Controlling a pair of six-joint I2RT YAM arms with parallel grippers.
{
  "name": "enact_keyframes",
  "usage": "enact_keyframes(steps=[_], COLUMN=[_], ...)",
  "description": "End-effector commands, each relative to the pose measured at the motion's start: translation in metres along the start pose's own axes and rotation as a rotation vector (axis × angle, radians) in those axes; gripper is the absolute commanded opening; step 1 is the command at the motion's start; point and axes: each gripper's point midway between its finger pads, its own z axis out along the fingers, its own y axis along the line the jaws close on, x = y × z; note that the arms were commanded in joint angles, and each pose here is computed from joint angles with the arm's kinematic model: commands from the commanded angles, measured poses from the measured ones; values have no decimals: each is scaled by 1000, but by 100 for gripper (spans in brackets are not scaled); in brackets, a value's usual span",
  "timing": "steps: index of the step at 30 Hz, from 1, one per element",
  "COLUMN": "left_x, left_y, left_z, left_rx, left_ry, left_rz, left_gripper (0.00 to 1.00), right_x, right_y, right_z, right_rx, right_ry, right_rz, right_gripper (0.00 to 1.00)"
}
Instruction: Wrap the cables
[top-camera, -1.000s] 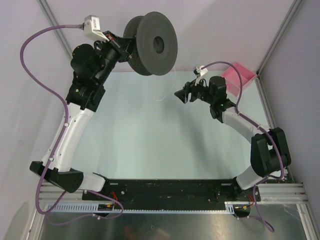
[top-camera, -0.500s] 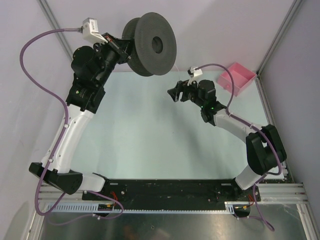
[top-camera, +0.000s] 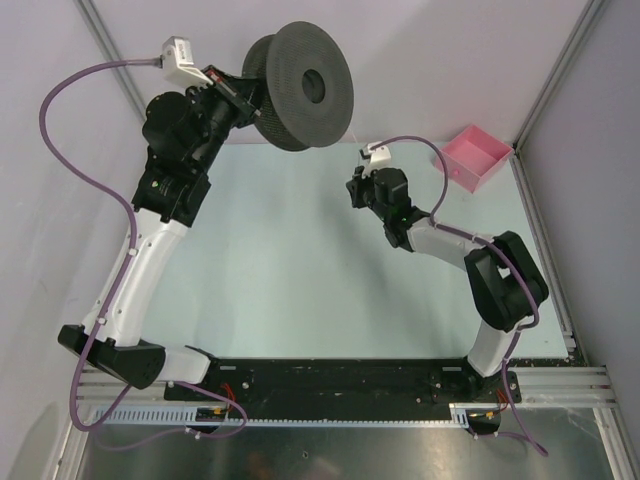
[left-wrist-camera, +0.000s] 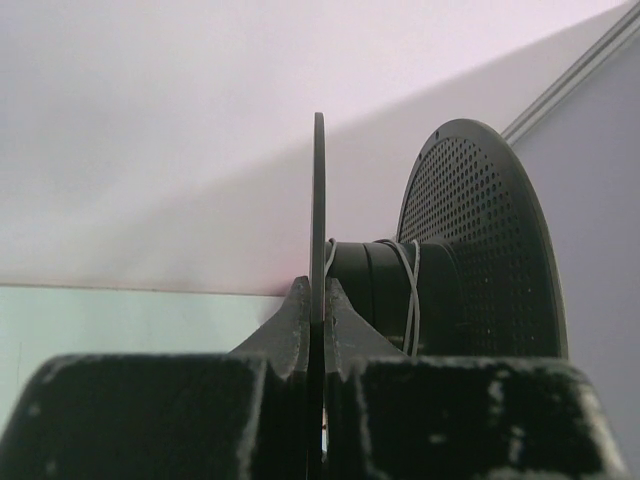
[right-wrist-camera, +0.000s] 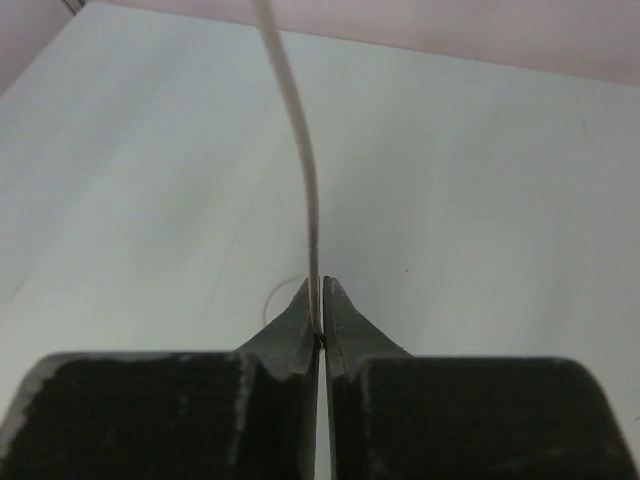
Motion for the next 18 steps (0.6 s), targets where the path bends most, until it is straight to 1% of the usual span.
enact_keyframes(steps=[1, 3, 5, 7, 9, 11, 14, 18], left_x=[-62, -58, -45, -23, 7, 39, 82, 134], left_y=[-15, 5, 30, 54, 74, 95, 119, 133], left_z=[-11, -3, 6, 16, 26, 32, 34, 29], left_rx=[6, -71, -159, -219, -253, -293, -328, -309], left_ry=[-204, -211, -194, -146, -77, -5, 102, 243], left_rz=[-31, 1, 17, 34, 64, 117, 249, 397], left_gripper=[0, 0, 0, 0, 0, 0, 0, 0], right_x=[-13, 4, 17, 19, 14, 2, -26, -55], right_y=[14, 32, 56, 78, 92, 104, 113, 113], right_z=[0, -14, -38, -63, -84, -102, -122, -134], right_rx=[-80, -201, -371, -494, -572, -624, -649, -626], right_ry=[4, 96, 169, 195, 190, 148, 50, -51], right_rz=[-43, -110, -210, -337, -452, -562, -710, -880], right_gripper=[2, 0, 0, 0, 0, 0, 0, 0])
